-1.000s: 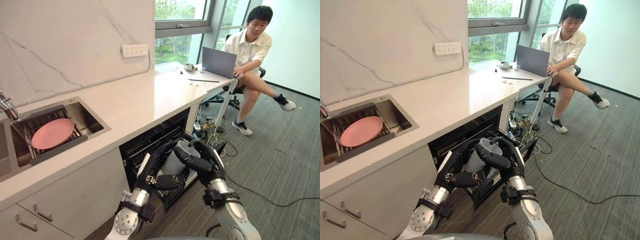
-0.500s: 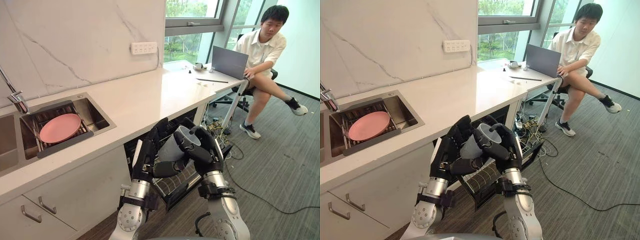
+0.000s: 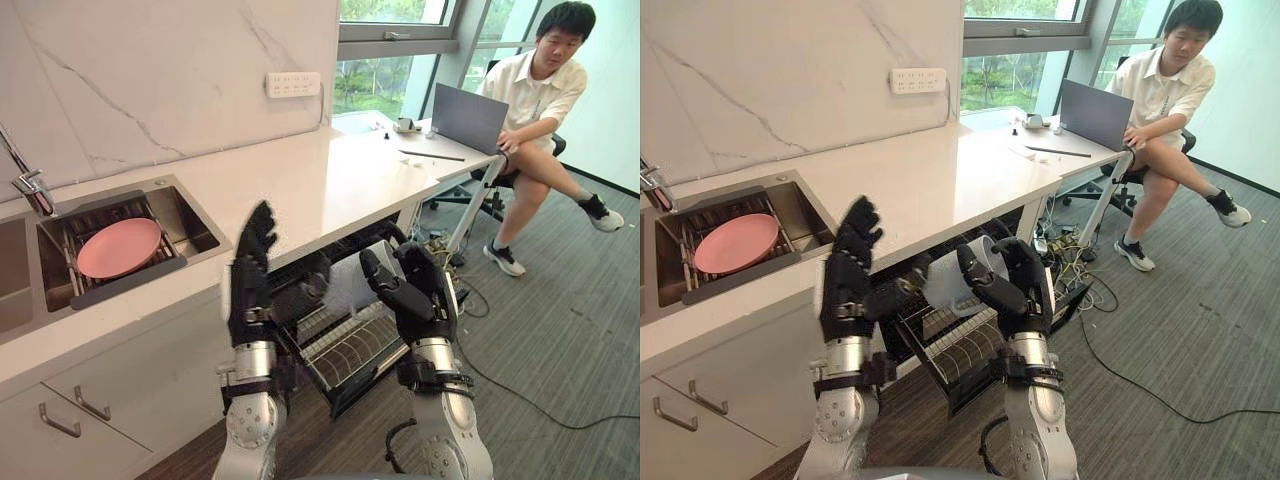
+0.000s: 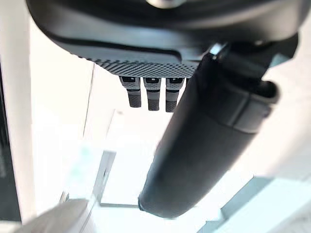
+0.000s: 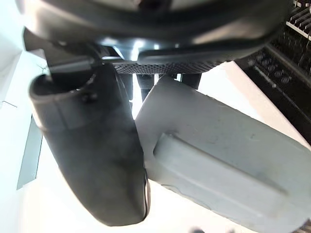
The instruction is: Walk over to the sink, pick up the cup, carry it to the dishwasher, place the cup inside the dishwasher, then close the dishwasher door
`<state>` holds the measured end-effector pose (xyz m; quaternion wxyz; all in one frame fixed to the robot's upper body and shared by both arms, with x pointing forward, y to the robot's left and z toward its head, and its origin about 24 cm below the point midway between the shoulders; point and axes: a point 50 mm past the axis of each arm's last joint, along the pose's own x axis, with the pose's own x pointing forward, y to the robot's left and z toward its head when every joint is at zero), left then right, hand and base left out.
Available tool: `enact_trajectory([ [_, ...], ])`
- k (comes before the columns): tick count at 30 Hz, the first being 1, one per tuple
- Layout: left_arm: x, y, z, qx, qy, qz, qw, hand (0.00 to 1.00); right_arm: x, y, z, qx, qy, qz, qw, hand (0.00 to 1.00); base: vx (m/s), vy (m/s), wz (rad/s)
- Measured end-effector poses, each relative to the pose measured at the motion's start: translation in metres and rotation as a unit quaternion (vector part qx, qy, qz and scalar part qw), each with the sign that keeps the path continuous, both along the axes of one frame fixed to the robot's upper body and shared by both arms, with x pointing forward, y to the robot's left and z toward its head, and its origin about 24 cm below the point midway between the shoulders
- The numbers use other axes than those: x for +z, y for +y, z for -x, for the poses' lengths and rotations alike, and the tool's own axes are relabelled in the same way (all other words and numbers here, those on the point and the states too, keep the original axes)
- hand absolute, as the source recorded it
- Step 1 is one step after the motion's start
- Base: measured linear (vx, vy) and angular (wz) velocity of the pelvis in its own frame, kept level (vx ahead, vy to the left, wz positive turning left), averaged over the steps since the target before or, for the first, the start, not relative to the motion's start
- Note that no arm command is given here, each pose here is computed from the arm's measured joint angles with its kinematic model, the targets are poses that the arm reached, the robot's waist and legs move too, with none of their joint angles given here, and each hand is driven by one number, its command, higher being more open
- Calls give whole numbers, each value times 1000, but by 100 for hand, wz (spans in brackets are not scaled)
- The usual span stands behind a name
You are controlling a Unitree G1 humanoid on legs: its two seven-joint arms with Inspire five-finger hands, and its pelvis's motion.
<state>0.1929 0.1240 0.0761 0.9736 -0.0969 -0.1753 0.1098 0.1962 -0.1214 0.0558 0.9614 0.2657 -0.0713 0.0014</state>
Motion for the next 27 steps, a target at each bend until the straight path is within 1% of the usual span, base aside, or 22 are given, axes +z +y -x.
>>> enact_trajectory([
  [2,0,0,0,-9,1,7,1000,90,0,0,0,1,-1,1,1000,30,0,0,0],
  [9,-7,-6,2,-80,9,17,997,90,1,-2,0,-3,-4,20,1000,30,-2,-2,0],
  [13,-21,-2,7,-124,36,11,992,90,0,-14,0,-20,-6,50,999,30,-19,-18,9],
  [17,-31,8,17,-142,60,17,988,90,0,-26,0,-28,-9,88,996,30,1,-16,9],
  [20,-41,16,25,-162,88,10,983,90,-6,-38,0,-33,1,129,991,30,8,-11,13],
  [22,-50,19,28,-182,120,-2,976,90,-19,-47,0,-29,28,174,984,30,-8,-4,16],
  [27,-78,31,40,-186,201,-9,962,90,-38,-56,-8,-1,68,234,970,30,-31,3,23],
])
